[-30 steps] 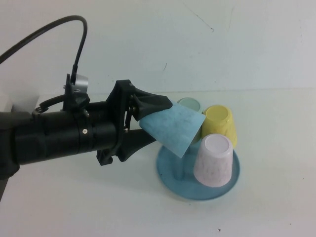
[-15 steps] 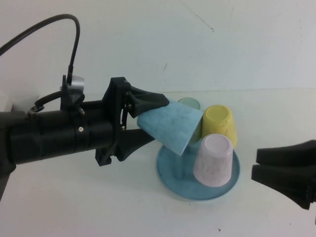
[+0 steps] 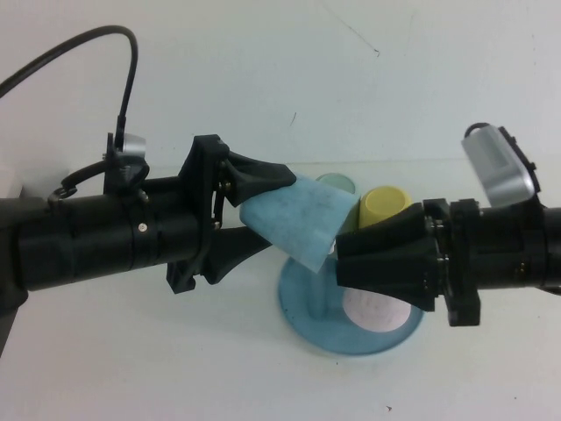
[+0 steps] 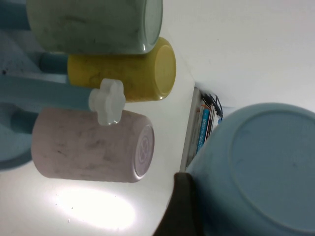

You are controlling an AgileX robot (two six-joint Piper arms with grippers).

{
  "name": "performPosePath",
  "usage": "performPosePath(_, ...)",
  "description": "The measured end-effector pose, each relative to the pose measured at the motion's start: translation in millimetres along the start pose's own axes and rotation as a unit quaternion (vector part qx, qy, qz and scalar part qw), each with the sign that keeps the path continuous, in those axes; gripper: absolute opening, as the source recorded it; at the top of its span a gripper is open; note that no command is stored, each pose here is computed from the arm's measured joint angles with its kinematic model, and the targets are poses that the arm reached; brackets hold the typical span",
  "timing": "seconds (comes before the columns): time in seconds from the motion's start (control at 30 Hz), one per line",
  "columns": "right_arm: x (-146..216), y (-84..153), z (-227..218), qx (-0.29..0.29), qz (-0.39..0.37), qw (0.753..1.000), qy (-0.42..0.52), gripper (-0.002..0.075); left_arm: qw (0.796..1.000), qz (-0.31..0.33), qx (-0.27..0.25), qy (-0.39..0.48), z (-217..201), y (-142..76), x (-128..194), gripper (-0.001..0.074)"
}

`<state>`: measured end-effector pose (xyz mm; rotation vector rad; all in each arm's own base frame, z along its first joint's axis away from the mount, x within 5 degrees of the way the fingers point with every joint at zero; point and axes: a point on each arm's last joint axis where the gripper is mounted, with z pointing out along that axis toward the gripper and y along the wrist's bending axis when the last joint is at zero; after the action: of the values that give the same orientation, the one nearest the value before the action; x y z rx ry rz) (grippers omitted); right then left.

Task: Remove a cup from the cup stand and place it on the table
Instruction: Hand over the cup

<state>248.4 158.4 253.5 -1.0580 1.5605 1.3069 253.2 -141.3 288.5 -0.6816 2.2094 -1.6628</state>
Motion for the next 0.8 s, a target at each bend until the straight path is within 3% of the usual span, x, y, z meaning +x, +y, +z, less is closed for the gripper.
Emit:
performPosePath(0.33, -7, -24, 15, -0.009, 0.011, 1.000, -0.001, 0.0302, 1.000, -0.005, 0.000, -0.001, 0, 0, 0, 0.0545)
performPosePath(0.63, -15, -14, 38, -0.032, -0.006, 0.999, 0.009, 0.0300, 1.000, -0.012, 0.002, -0.007, 0, 0, -1, 0.0545)
performPosePath(0.7, -15, -14, 45, -0.015, -0.005, 1.000, 0.021, 0.0282, 1.000, -0.013, 0.001, -0.012, 0, 0, -2, 0.0545)
performPosePath(0.8, -14, -15, 52, 0.009, -0.006, 0.999, 0.034, 0.0186, 1.000, -0.011, -0.001, -0.016, 0, 0, -3, 0.0545)
